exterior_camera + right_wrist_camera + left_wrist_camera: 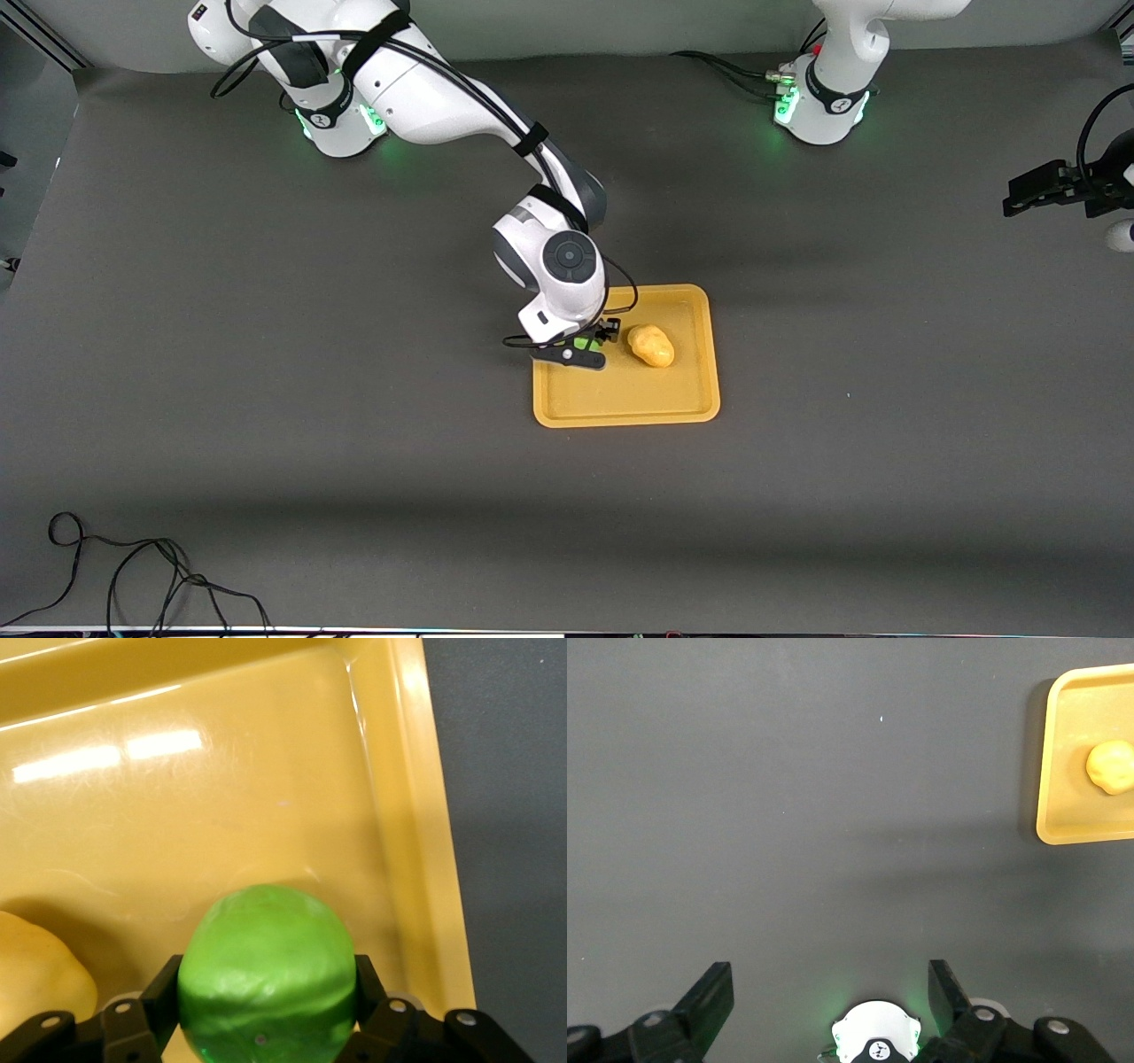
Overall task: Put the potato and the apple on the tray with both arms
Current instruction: 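Lower the apple beside the potato and open the right gripper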
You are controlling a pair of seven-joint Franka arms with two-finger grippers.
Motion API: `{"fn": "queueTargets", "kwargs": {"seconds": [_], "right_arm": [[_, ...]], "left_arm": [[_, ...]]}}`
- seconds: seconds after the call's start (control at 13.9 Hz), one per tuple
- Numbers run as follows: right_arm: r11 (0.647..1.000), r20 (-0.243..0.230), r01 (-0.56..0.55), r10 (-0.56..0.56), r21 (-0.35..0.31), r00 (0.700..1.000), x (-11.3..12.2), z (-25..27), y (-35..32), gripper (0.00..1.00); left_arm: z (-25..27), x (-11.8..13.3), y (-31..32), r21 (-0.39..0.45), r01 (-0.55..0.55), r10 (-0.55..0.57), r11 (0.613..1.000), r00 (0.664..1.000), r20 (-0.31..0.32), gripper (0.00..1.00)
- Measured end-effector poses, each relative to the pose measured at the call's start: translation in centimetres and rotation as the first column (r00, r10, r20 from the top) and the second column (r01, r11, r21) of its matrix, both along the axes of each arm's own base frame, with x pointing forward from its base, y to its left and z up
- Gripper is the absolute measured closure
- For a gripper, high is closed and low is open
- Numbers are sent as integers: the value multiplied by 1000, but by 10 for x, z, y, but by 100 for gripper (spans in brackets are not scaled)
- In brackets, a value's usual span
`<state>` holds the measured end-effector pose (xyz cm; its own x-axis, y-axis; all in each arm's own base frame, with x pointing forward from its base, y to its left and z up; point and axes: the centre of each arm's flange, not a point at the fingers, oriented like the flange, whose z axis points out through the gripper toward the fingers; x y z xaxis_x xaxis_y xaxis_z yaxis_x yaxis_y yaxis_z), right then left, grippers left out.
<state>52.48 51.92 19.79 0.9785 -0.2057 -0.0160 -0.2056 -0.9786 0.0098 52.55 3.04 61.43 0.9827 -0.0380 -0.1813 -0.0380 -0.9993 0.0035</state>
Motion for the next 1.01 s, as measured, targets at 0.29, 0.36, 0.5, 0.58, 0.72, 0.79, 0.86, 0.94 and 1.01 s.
{"fn": "queueTargets", "kwargs": {"seconds": [0.29,0.36,0.5,0.58,0.72,0.79,0.86,0.94,1.01], "right_arm": [[1000,3,3,-3,3,1000,2,2,-1,21],[1000,3,5,-5,3,1000,3,2,-2,21],[1000,3,8,-8,1,1000,5,1,-4,21],[1000,2,10,-10,0,1000,6,0,-5,21],[1000,0,12,-12,-2,1000,6,-2,-6,21],[1000,0,12,-12,-2,1000,6,-2,-6,14],[1000,0,13,-13,-3,1000,7,-3,-6,6],[1000,2,14,-14,-1,1000,7,-1,-6,0],[1000,9,14,-14,5,1000,9,3,-4,0]], "left_arm": [[0,0,0,0,1,-1,1000,1000,0,2],[0,0,-1,0,1,-1,1000,1000,0,2],[0,0,-1,-1,1,-1,1000,1000,0,2],[0,0,-1,-1,2,-2,1000,1000,0,2],[0,0,-2,-1,3,-3,1000,1000,0,2],[0,0,-2,-1,4,-4,1000,1000,0,2],[0,0,-2,-1,4,-4,1000,1000,0,2],[0,0,-2,-1,5,-5,1000,1000,0,2],[0,0,-2,-1,4,-4,1000,1000,0,2]]}}
